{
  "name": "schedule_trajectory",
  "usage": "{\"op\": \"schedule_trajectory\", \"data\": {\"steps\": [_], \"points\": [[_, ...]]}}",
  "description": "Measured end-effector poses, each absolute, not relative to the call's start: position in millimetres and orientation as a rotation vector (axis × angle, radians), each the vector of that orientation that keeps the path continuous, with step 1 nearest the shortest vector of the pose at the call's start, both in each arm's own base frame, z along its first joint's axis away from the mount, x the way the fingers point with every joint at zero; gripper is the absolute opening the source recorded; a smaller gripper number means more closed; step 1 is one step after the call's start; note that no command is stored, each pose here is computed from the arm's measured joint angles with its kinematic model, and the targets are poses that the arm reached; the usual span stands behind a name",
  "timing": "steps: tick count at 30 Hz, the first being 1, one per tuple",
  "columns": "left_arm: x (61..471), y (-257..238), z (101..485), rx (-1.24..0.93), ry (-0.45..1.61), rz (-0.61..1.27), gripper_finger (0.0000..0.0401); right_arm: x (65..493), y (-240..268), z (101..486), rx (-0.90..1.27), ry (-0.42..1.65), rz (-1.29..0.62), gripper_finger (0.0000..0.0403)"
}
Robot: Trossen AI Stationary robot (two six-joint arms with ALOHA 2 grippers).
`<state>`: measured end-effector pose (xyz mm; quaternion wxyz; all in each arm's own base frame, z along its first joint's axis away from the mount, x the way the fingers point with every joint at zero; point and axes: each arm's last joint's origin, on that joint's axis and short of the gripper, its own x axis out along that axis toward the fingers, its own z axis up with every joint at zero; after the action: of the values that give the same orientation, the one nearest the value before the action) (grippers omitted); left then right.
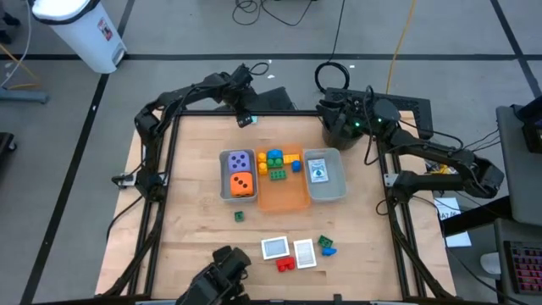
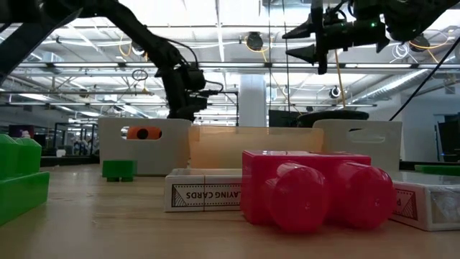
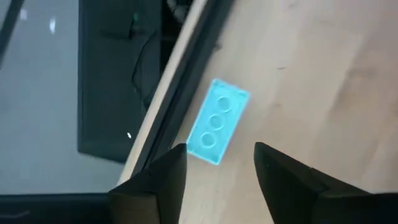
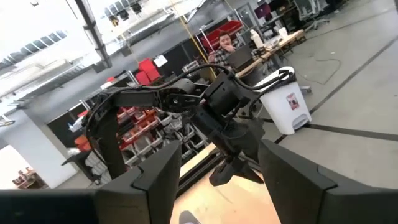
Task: Pick & Place Toys
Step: Put the light blue game piece into the orange bin
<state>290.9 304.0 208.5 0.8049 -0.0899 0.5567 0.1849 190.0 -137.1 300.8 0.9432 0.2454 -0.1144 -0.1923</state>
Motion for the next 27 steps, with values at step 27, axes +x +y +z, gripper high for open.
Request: {"op": "schedule_trajectory", "data": {"steps": [27], "points": [[302,317,198,-0.488,1.013,0.780,0.0144,187,-136,279,0.576,-0.200,-0.409,0.0210]]}}
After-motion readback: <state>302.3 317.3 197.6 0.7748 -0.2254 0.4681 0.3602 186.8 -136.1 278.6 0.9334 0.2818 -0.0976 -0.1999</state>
